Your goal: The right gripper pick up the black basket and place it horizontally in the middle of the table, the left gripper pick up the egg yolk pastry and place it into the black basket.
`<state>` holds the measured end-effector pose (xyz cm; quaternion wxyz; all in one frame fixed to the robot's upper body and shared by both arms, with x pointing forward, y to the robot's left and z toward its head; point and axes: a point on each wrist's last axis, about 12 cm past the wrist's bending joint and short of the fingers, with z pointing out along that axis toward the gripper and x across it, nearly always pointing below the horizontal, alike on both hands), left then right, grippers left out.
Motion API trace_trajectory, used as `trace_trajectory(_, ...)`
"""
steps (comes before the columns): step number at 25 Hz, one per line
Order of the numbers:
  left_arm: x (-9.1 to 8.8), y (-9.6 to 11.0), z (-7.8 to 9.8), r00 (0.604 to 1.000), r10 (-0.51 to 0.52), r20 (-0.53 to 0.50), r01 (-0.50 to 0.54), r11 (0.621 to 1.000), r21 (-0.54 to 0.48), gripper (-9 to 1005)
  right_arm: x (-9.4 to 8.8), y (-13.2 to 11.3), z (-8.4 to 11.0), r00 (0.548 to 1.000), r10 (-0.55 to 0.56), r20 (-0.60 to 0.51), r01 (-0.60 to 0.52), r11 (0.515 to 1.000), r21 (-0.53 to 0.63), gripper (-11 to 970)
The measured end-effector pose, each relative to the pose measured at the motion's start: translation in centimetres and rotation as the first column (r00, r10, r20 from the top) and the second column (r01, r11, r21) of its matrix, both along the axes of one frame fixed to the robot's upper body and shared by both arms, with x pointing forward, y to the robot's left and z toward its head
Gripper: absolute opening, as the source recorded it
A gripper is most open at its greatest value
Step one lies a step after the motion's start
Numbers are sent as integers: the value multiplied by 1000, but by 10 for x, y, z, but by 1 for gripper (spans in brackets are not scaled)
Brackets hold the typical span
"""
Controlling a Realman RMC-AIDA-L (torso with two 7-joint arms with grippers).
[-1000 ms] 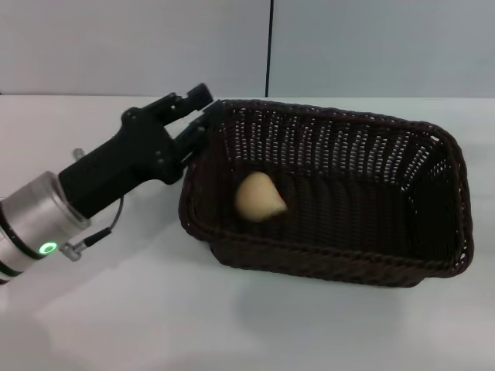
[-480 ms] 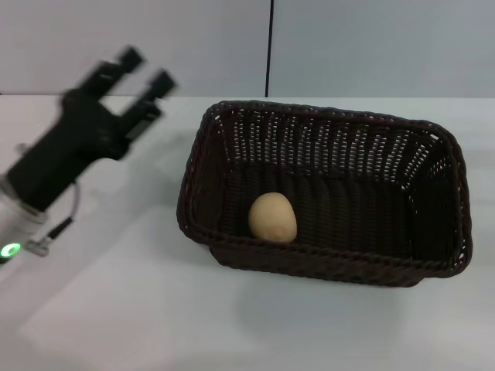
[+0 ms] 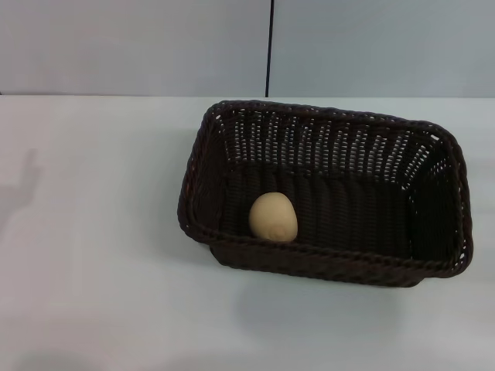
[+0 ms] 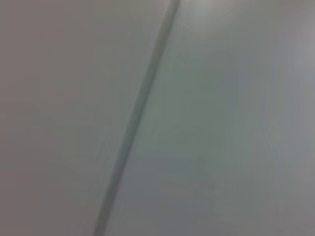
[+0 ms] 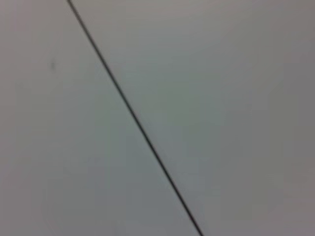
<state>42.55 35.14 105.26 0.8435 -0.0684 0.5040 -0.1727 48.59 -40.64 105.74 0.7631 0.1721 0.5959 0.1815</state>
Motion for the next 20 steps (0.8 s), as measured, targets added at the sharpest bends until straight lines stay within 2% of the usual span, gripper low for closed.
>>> trace_trajectory(7,-15,20,-1,990,141,5,-141,990,-14,632,-11,-6,-3,999,-53,10,53,998,22,484)
trace_trajectory(20,-18,22,-3,988,154,-8,-155,988,-11,589,-19,-6,-7,997,-74,7,74,997,36,484)
